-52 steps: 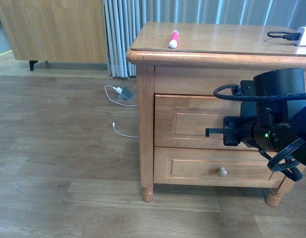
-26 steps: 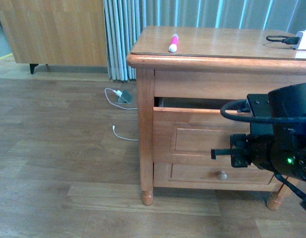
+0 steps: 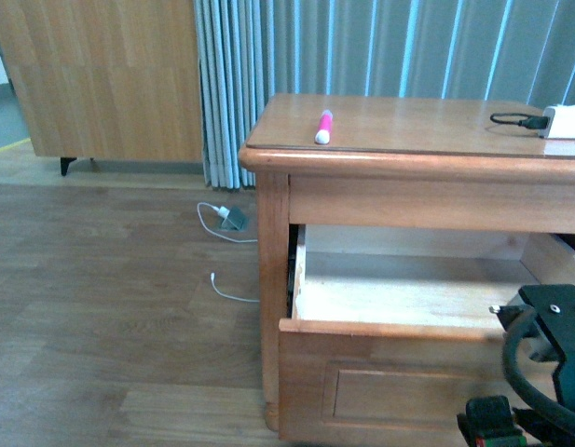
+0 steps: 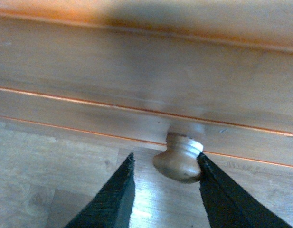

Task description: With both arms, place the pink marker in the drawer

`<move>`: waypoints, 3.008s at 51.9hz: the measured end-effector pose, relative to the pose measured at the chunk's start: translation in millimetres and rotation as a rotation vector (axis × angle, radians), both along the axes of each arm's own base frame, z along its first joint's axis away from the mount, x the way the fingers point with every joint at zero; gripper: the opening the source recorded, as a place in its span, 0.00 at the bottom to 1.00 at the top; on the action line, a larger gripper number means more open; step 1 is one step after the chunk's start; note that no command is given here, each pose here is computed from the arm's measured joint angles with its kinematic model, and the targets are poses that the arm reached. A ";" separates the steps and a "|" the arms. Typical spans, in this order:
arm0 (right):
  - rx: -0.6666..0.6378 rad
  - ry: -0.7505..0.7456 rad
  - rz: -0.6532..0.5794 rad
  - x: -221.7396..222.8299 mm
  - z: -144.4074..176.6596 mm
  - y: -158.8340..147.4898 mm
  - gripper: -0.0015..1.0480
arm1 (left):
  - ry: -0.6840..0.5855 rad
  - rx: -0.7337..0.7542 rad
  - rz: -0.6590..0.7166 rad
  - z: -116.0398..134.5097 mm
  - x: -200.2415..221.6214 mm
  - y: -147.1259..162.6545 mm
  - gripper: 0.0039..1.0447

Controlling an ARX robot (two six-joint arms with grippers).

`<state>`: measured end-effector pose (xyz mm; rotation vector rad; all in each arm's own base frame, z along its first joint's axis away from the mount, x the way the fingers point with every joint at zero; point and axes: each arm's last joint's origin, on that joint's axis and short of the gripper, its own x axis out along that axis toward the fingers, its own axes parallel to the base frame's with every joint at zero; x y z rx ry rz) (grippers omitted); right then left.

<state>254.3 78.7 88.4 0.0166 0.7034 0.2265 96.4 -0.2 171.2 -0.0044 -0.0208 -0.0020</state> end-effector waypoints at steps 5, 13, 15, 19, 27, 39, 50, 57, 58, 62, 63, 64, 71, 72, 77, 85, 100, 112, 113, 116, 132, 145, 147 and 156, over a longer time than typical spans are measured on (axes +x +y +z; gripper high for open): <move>0.050 -0.027 0.005 -15.2 20.9 -3.4 0.74 | 0.000 0.000 0.000 0.0 0.0 0.0 0.94; 0.136 -0.133 -0.022 -45.5 66.2 -17.8 0.92 | 0.000 0.000 0.000 0.0 0.0 0.0 0.94; 0.152 -0.167 -0.027 -56.2 77.8 -23.3 0.91 | 0.000 0.000 0.000 0.0 0.0 0.0 0.94; 0.190 -0.220 -0.038 -76.0 95.8 -34.7 0.92 | 0.000 0.000 0.000 0.0 0.0 0.0 0.94; 0.244 -0.305 -0.088 -109.2 119.6 -57.8 0.92 | 0.000 0.000 0.000 0.0 0.0 0.0 0.94; 0.310 -0.384 -0.160 -133.8 126.8 -75.1 0.92 | 0.000 0.000 0.000 0.0 0.0 0.0 0.94; 0.151 -0.594 -0.240 -134.4 119.0 -77.8 0.79 | 0.000 0.000 0.000 0.0 0.0 0.0 0.94; 0.030 -0.699 -0.250 -138.6 112.1 -79.3 0.55 | 0.000 0.000 0.000 0.0 0.0 0.0 0.94; 0.020 -0.699 -0.245 -138.8 110.8 -79.1 0.54 | 0.000 0.000 0.000 0.0 0.0 0.0 0.94; 0.001 -0.696 -0.235 -139.0 107.7 -79.0 0.68 | 0.000 0.000 0.000 0.0 0.0 0.0 0.94; -0.001 -0.695 -0.235 -139.0 107.5 -79.0 0.72 | 0.000 0.000 0.000 0.0 0.0 0.0 0.94; -0.002 -0.696 -0.234 -139.0 107.5 -79.0 0.75 | 0.000 0.000 0.000 0.0 0.0 0.0 0.94; -0.007 -0.699 -0.233 -139.3 107.8 -79.0 0.94 | 0.000 0.000 0.000 0.0 0.0 0.0 0.94; -0.007 -0.699 -0.233 -139.3 107.8 -79.0 0.93 | 0.000 0.000 0.000 0.0 0.0 0.0 0.94; -0.011 -0.699 -0.232 -139.3 107.8 -79.0 0.92 | 0.000 0.000 0.000 0.0 0.0 0.0 0.94; -0.011 -0.699 -0.231 -139.3 107.8 -79.0 0.92 | 0.000 0.000 0.000 0.0 0.0 0.0 0.94; -0.011 -0.699 -0.231 -139.3 107.8 -79.0 0.92 | 0.000 0.000 0.000 0.0 0.0 0.0 0.94; -0.012 -0.699 -0.231 -139.3 107.8 -79.0 0.92 | 0.127 -0.148 0.173 -0.4 8.7 -5.9 0.94; -0.012 -0.699 -0.231 -139.3 107.8 -79.0 0.92 | 0.130 -0.149 0.167 2.1 10.2 -7.1 0.94; -0.012 -0.699 -0.231 -139.3 107.8 -79.0 0.92 | 0.132 -0.148 0.128 13.5 16.2 -11.2 0.94; -0.012 -0.699 -0.231 -139.3 107.8 -79.0 0.92 | 0.100 -0.067 -0.046 75.8 80.6 -32.0 0.94; -0.012 -0.699 -0.231 -139.3 107.8 -79.0 0.92 | 0.139 0.001 -0.196 115.2 185.1 -85.8 0.94; -0.012 -0.699 -0.231 -139.3 107.8 -79.0 0.92 | 0.141 0.011 -0.202 118.8 200.4 -94.1 0.94; -0.012 -0.700 -0.231 -139.3 107.8 -79.0 0.92 | 0.170 0.034 -0.233 127.7 248.3 -120.6 0.94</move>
